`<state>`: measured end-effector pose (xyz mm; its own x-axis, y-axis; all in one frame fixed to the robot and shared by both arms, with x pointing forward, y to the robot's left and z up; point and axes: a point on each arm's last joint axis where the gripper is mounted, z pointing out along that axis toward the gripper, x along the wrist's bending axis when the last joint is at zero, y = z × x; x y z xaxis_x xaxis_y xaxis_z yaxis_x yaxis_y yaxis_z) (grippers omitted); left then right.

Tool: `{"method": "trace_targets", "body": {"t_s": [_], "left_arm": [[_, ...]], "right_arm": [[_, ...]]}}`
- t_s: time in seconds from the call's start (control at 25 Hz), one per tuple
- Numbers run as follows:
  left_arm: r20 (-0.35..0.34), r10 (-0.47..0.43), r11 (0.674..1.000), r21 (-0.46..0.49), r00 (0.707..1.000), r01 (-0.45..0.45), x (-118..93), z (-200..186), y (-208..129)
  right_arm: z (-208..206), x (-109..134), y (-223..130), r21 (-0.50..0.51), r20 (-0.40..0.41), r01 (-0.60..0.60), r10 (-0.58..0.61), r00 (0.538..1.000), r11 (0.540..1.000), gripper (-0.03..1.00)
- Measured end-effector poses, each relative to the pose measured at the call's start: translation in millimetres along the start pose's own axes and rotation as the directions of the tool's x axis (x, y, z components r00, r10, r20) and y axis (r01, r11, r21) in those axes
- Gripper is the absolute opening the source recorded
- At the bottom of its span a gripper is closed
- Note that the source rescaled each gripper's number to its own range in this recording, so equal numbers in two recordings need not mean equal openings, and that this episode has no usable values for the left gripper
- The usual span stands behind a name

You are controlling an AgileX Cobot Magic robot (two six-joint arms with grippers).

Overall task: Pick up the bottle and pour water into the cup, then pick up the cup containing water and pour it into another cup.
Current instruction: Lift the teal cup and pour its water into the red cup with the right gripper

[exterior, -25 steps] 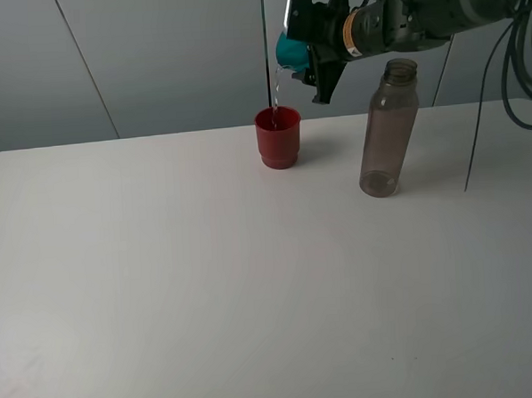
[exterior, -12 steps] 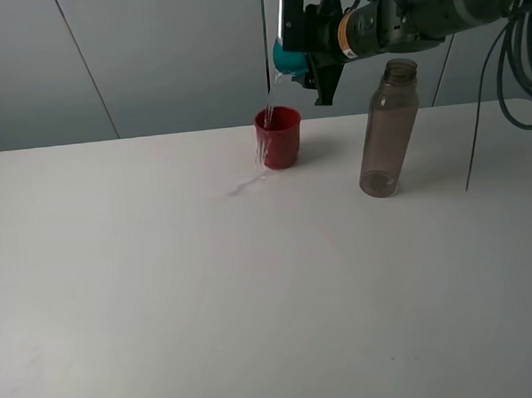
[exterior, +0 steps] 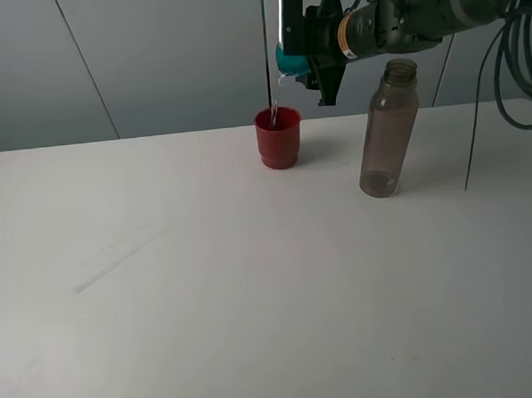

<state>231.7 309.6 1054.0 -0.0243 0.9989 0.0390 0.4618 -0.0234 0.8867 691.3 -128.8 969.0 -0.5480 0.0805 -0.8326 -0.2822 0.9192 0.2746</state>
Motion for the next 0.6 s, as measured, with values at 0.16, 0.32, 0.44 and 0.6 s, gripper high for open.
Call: {"method": "trace_targets", "body": {"t_s": [0.16,0.32,0.44,0.6], "left_arm": [[0.000,0.000,1.000,0.000,1.000,0.000,0.0,0.0,0.0],[0.000,0.000,1.000,0.000,1.000,0.000,0.0,0.0,0.0],[0.000,0.000,1.000,0.000,1.000,0.000,0.0,0.0,0.0],[0.000,0.000,1.000,0.000,1.000,0.000,0.0,0.0,0.0]], "right_arm": [[0.0,-0.1,-0.7,0.008,0.000,0.025,-0.025,1.000,1.000,0.09],[0.0,0.0,-2.1,0.023,-0.002,0.056,-0.056,0.998,0.998,0.09],[-0.1,-1.3,-1.9,0.024,0.001,0.070,-0.070,0.998,0.997,0.09],[-0.2,-5.4,-1.4,0.028,0.013,0.088,-0.088,0.996,0.996,0.09]]}}
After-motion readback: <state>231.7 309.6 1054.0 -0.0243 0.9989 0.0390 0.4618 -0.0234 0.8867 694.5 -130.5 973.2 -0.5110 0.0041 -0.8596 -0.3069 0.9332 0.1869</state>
